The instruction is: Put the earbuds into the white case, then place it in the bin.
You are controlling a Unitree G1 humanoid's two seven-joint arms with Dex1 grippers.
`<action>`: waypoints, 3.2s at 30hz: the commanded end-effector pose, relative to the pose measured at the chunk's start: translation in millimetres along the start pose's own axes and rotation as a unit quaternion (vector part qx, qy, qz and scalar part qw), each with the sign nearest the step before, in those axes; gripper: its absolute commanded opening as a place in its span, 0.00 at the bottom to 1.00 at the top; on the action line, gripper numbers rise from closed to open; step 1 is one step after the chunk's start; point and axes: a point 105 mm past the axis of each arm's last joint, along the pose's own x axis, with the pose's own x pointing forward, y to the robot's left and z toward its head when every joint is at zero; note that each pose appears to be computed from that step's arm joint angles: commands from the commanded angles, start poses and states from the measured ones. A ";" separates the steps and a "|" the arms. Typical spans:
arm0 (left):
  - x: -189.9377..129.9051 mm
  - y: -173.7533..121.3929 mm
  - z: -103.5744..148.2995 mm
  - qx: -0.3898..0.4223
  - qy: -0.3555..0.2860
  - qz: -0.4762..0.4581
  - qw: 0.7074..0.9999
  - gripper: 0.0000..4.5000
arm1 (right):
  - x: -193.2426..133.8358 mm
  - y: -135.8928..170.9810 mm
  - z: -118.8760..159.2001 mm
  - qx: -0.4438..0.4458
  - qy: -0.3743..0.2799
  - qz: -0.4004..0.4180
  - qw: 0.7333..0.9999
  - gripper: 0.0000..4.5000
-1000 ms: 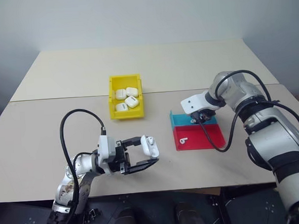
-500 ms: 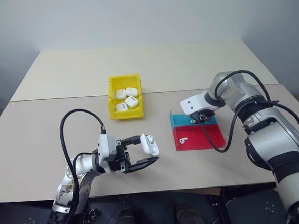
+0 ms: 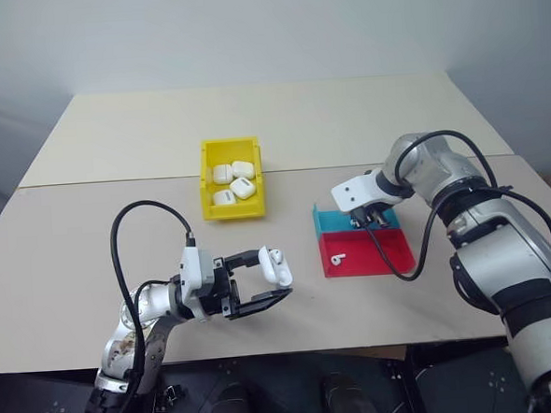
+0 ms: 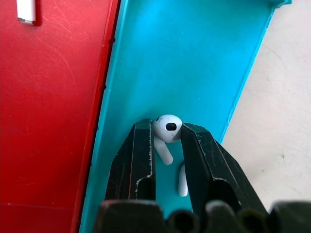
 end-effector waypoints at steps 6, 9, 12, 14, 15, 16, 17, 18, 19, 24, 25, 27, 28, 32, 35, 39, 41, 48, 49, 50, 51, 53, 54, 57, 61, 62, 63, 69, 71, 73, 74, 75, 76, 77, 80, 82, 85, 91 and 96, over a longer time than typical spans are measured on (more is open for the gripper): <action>2.6 0.2 10.9 0.020 -0.016 -0.006 1.000 0.62 | -18.6 -12.0 8.2 0.008 -0.026 -0.028 0.999 0.14; 2.2 1.4 11.2 0.021 -0.018 -0.009 1.000 0.62 | -32.1 -18.7 13.6 0.025 -0.056 -0.054 0.997 0.14; 1.8 4.3 12.5 0.023 -0.018 -0.012 0.999 0.62 | -57.6 -27.2 22.3 0.065 -0.116 -0.097 0.986 0.14; 2.7 6.4 15.2 0.026 -0.024 -0.015 0.999 0.62 | -80.3 -29.4 28.6 0.098 -0.165 -0.131 0.973 0.14; 3.1 7.5 16.9 0.027 -0.028 -0.016 0.999 0.62 | -92.2 -29.2 31.4 0.114 -0.189 -0.149 0.964 0.14; 3.3 8.4 18.7 0.028 -0.029 -0.018 0.999 0.62 | -107.9 -28.6 35.0 0.138 -0.224 -0.173 0.949 0.14; 3.4 9.1 20.9 0.028 -0.033 -0.021 0.999 0.62 | -123.3 -26.3 38.7 0.160 -0.260 -0.195 0.932 0.14; 4.2 9.5 23.2 0.027 -0.036 -0.024 0.999 0.62 | -140.8 -21.1 42.4 0.182 -0.303 -0.214 0.911 0.14; 4.6 9.3 24.9 0.023 -0.039 -0.027 0.999 0.62 | -154.0 -14.7 46.4 0.195 -0.337 -0.227 0.893 0.14; 16.1 10.3 36.6 0.013 -0.076 -0.055 0.995 0.62 | -200.9 47.5 75.5 0.212 -0.550 -0.243 0.770 0.14; 21.4 11.8 37.9 0.012 -0.080 -0.067 0.994 0.62 | -204.2 66.2 82.8 0.208 -0.595 -0.236 0.740 0.14; 27.0 12.8 39.2 0.011 -0.083 -0.089 0.993 0.62 | -202.0 87.8 92.3 0.217 -0.637 -0.219 0.706 0.14; 28.9 12.5 39.7 0.010 -0.084 -0.098 0.992 0.62 | -199.1 94.2 95.9 0.225 -0.647 -0.212 0.697 0.14; 37.6 14.0 41.8 0.008 -0.092 -0.124 0.988 0.62 | -178.8 118.8 114.8 0.238 -0.667 -0.180 0.683 0.14; 45.1 13.0 42.8 0.008 -0.097 -0.139 0.985 0.62 | -166.4 124.5 121.3 0.259 -0.667 -0.175 0.676 0.14; 49.4 16.8 43.2 0.010 -0.099 -0.142 0.985 0.62 | -156.8 126.6 131.5 0.269 -0.674 -0.169 0.667 0.14; 50.2 17.5 42.7 0.009 -0.098 -0.145 0.985 0.62 | -150.4 126.9 136.7 0.272 -0.675 -0.162 0.666 0.14; 52.3 17.9 37.0 0.008 -0.092 -0.141 0.986 0.62 | -142.5 128.3 144.6 0.277 -0.684 -0.133 0.662 0.14; 52.5 17.8 36.5 0.008 -0.092 -0.140 0.986 0.62 | -140.8 129.2 145.4 0.278 -0.682 -0.129 0.664 0.14; 52.8 17.5 36.7 0.008 -0.094 -0.139 0.986 0.62 | -138.5 129.8 145.5 0.279 -0.678 -0.126 0.668 0.14; 53.1 17.1 36.1 0.008 -0.092 -0.138 0.986 0.62 | -136.0 129.9 144.7 0.282 -0.673 -0.125 0.672 0.14; 53.3 16.3 35.5 0.008 -0.093 -0.137 0.986 0.62 | -130.5 128.9 142.0 0.289 -0.662 -0.125 0.680 0.14; 53.3 16.3 35.4 0.009 -0.094 -0.136 0.986 0.62 | -129.0 128.5 141.2 0.291 -0.660 -0.125 0.681 0.14; 52.8 16.7 35.2 0.010 -0.095 -0.133 0.986 0.62 | -125.4 128.2 140.9 0.293 -0.655 -0.122 0.685 0.14; 51.8 16.9 34.9 0.010 -0.092 -0.131 0.987 0.62 | -121.9 127.4 139.9 0.293 -0.650 -0.126 0.690 0.14; 51.5 16.8 35.2 0.010 -0.094 -0.131 0.987 0.62 | -121.1 127.0 139.2 0.293 -0.648 -0.128 0.691 0.14; 51.2 16.9 35.3 0.010 -0.093 -0.130 0.987 0.62 | -119.9 126.9 138.5 0.295 -0.645 -0.128 0.694 0.14; 51.7 17.3 35.2 0.011 -0.095 -0.128 0.987 0.62 | -115.9 127.5 135.4 0.298 -0.636 -0.126 0.700 0.14; 52.1 17.3 35.0 0.011 -0.095 -0.127 0.987 0.62 | -112.7 128.5 134.9 0.300 -0.631 -0.125 0.705 0.14; 52.5 17.4 35.0 0.011 -0.096 -0.127 0.987 0.62 | -109.7 128.7 134.2 0.305 -0.626 -0.124 0.707 0.14; 52.7 17.5 35.0 0.011 -0.097 -0.126 0.987 0.62 | -108.9 128.6 134.1 0.307 -0.625 -0.123 0.707 0.14; 52.9 17.6 35.1 0.011 -0.098 -0.126 0.987 0.62 | -108.1 128.6 133.9 0.307 -0.623 -0.123 0.709 0.14; 53.1 17.8 35.0 0.011 -0.097 -0.126 0.987 0.62 | -107.4 128.6 133.7 0.308 -0.622 -0.123 0.710 0.14; 53.3 17.9 35.0 0.012 -0.097 -0.126 0.987 0.62 | -107.0 128.6 133.6 0.309 -0.621 -0.122 0.710 0.14; 53.5 19.0 34.7 0.013 -0.097 -0.123 0.988 0.62 | -106.2 129.3 133.3 0.308 -0.619 -0.120 0.713 0.14; 53.4 19.1 34.4 0.013 -0.097 -0.123 0.988 0.62 | -106.5 129.1 132.9 0.308 -0.619 -0.121 0.713 0.14; 52.6 19.2 33.7 0.013 -0.096 -0.122 0.988 0.62 | -107.5 128.5 132.5 0.309 -0.620 -0.125 0.711 0.14; 52.8 24.9 35.6 0.023 -0.094 -0.116 0.988 0.62 | -105.9 128.3 132.8 0.302 -0.614 -0.136 0.717 0.50; 47.6 28.6 37.5 0.030 -0.088 -0.110 0.990 0.62 | -106.6 128.5 133.4 0.293 -0.618 -0.131 0.718 0.50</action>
